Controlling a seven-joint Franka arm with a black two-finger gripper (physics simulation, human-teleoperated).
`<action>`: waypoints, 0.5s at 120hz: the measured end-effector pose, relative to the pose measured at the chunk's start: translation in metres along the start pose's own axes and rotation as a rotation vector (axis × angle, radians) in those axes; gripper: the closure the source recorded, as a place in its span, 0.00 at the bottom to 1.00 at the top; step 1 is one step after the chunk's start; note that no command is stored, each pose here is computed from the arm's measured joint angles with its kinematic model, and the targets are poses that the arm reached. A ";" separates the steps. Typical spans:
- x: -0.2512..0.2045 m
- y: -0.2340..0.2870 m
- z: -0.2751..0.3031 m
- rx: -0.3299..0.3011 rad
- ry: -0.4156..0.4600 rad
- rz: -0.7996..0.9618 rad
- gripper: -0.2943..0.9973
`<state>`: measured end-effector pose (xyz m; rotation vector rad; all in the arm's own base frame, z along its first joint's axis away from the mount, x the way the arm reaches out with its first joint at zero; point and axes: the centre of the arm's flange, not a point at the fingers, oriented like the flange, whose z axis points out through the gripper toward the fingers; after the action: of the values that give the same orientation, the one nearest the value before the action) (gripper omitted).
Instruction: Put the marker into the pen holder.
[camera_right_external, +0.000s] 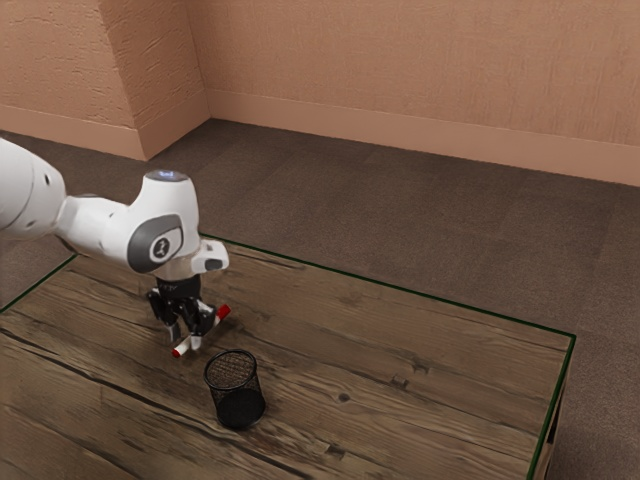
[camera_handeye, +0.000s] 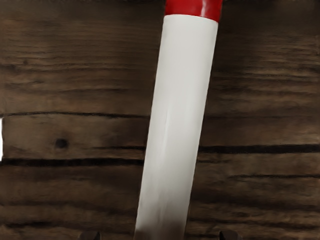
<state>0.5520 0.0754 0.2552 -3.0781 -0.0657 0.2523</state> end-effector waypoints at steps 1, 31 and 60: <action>0.000 0.000 0.000 0.002 0.005 0.004 0.56; -0.012 -0.003 0.008 0.024 0.080 0.093 0.71; -0.009 0.000 0.004 0.035 0.122 0.145 0.77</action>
<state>0.5426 0.0755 0.2527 -3.0587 0.1661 0.0709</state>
